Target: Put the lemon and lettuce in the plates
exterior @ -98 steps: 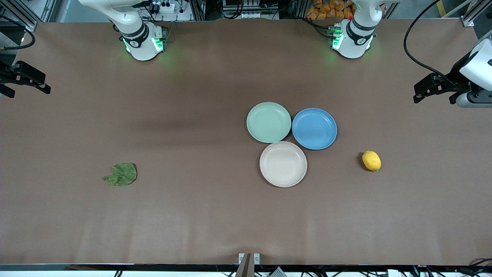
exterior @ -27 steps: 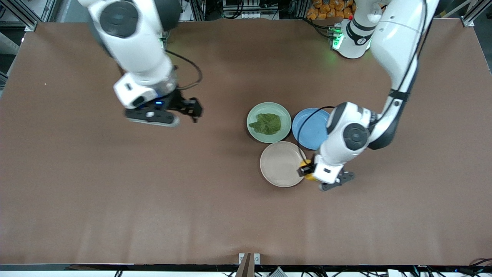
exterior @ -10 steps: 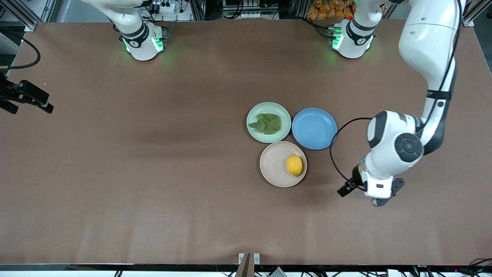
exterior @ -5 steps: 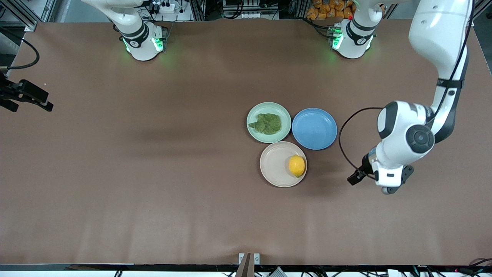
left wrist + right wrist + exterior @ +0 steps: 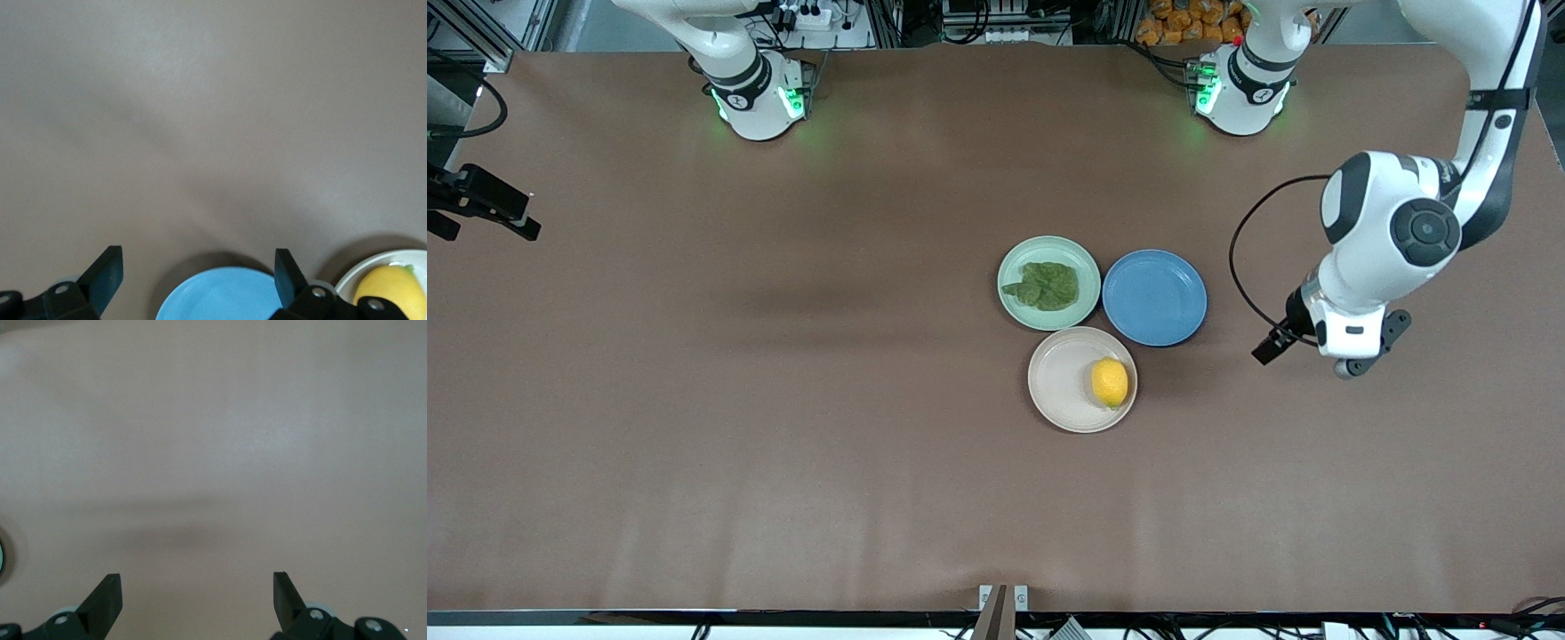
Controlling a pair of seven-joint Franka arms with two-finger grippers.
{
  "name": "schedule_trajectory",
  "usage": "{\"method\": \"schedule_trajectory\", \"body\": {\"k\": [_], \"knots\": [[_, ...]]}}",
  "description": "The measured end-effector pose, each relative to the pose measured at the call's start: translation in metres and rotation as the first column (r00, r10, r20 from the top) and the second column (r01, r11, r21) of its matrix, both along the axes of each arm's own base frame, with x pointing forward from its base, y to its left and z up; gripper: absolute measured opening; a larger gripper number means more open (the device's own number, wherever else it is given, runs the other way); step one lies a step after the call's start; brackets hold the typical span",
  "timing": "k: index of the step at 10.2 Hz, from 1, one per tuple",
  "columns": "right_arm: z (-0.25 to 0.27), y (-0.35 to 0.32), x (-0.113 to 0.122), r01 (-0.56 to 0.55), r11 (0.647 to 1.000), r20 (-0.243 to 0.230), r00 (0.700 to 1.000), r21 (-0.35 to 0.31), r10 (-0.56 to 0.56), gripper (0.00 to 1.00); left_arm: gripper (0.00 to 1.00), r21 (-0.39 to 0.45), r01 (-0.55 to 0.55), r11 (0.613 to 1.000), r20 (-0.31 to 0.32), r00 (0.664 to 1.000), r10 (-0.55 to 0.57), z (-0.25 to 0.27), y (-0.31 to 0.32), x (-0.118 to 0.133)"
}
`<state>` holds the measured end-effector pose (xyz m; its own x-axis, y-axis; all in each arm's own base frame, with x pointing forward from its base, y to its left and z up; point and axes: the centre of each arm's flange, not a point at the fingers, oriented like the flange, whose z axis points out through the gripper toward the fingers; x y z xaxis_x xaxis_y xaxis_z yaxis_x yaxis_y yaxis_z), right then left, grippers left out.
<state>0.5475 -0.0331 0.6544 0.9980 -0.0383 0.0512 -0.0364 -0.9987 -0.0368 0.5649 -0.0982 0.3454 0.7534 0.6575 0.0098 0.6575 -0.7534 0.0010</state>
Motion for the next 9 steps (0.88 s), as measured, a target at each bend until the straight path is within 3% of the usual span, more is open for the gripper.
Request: {"method": "schedule_trajectory", "body": {"k": [2,4,7,9], "knots": [[-0.001,0.002,0.0,-0.003,1.0,-0.002,1.0,0.0,0.003,1.0,1.0,0.01,0.002,1.0,0.003,1.0,-0.002,0.008,0.003,-0.018],[-0.001,0.003,0.0,-0.006,1.0,-0.002,1.0,0.0,0.006,1.0,1.0,0.017,0.109,0.994,0.03,0.993,-0.11,0.025,0.003,-0.024],[-0.001,0.006,0.0,-0.011,1.0,0.0,1.0,0.0,0.011,1.0,1.0,0.054,0.413,0.909,0.05,0.908,-0.415,0.066,0.019,-0.031],[-0.001,0.011,0.001,-0.021,1.0,0.001,1.0,0.0,0.021,1.0,1.0,0.079,0.53,0.844,0.048,0.844,-0.534,0.107,0.035,-0.033]]}}
